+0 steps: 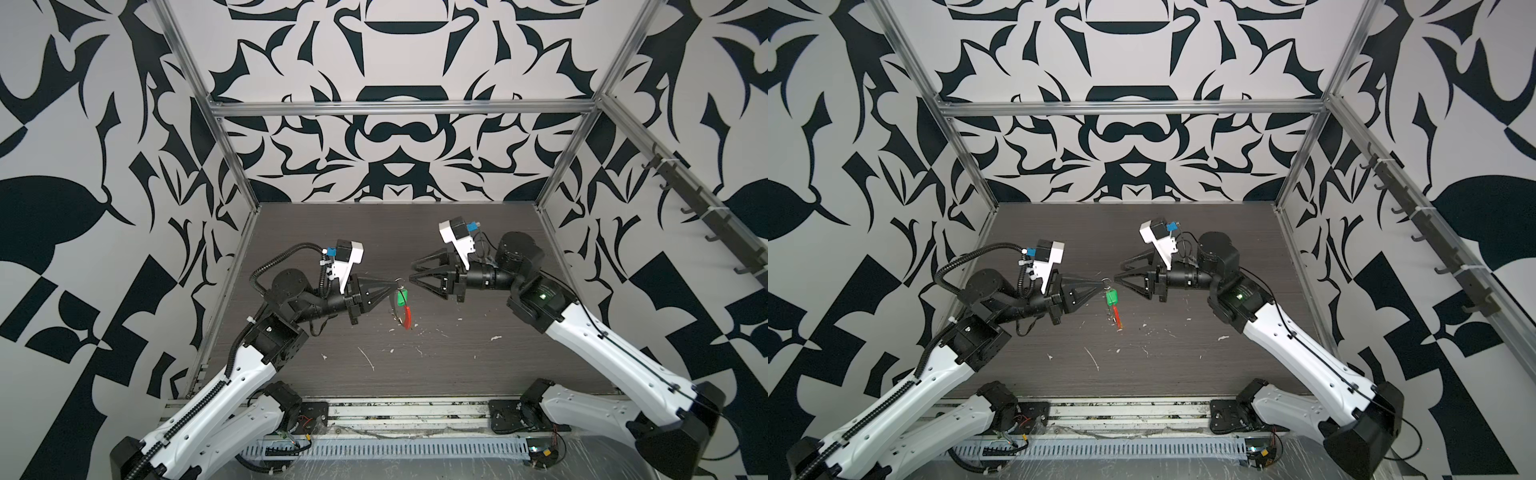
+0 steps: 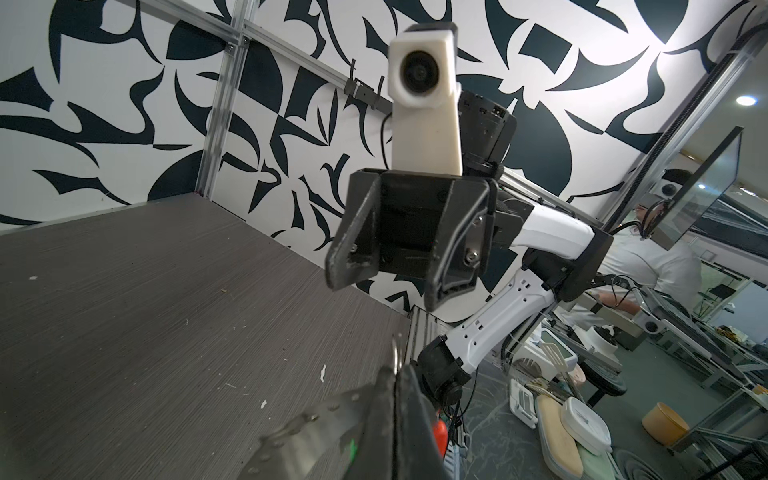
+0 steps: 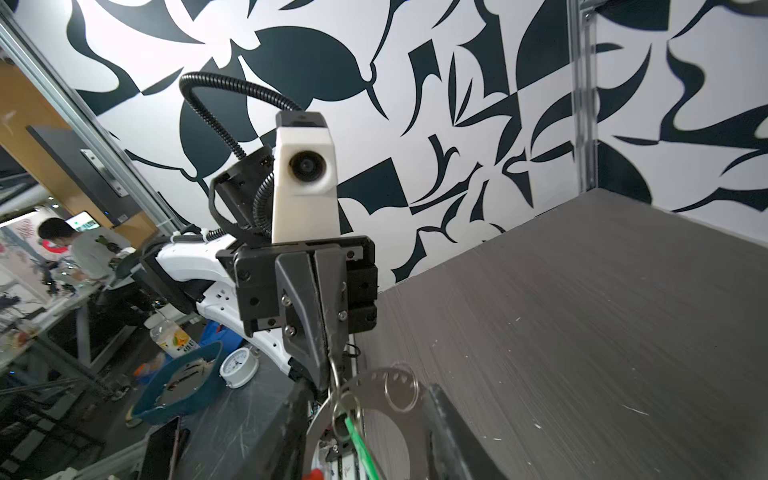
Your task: Remove the keys from the keyring
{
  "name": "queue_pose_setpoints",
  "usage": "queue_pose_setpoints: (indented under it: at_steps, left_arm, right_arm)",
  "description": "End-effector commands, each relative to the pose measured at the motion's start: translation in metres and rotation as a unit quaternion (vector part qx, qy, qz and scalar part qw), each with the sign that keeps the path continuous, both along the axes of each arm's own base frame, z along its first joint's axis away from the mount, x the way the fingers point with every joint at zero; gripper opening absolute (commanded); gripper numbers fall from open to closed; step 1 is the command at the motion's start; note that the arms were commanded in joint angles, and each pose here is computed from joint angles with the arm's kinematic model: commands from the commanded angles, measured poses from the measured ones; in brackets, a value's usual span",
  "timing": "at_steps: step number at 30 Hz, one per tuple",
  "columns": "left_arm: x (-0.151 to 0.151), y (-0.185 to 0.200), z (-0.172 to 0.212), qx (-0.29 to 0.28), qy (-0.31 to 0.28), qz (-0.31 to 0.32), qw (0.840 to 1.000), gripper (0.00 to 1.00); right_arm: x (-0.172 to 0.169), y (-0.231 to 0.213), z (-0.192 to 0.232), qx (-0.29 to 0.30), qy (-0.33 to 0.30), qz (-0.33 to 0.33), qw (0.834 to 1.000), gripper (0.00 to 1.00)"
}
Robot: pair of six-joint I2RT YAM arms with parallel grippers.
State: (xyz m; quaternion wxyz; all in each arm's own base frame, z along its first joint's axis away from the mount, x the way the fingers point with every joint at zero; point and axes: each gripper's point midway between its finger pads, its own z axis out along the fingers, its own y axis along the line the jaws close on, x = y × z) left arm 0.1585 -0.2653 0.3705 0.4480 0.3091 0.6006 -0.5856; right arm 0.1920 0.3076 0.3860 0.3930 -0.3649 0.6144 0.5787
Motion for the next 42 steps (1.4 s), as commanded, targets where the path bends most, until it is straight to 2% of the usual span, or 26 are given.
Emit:
queue_pose_setpoints:
  at_steps: [1,9,17,31,39,42]
  left_arm:
    - [-0.004,0.002,0.015,-0.011,-0.023,0.0,1.0,0.0]
    - [-0.001,0.004,0.014,-0.012,-0.024,0.011,1.0,0.0]
    - [0.002,0.006,0.014,-0.012,-0.021,0.024,0.999,0.0]
    - [0.003,0.006,0.013,-0.012,-0.02,0.028,0.999,0.0]
    - [0.004,0.006,0.014,-0.013,-0.02,0.027,0.999,0.0]
    - [0.004,0.005,0.013,-0.013,-0.019,0.025,0.999,0.0]
  right_arm:
    - [-0.012,0.002,0.026,0.051,-0.008,0.043,0.998,0.47]
    - [-0.021,0.014,0.009,0.03,0.004,0.069,0.997,0.37]
    - [-0.023,0.012,0.002,0.026,0.007,0.065,0.998,0.34]
    - [-0.023,0.011,-0.005,0.015,0.008,0.059,0.998,0.16]
    - [-0.023,0.012,-0.008,0.012,0.014,0.062,0.998,0.17]
    - [-0.023,0.012,-0.009,0.011,0.015,0.062,0.998,0.14]
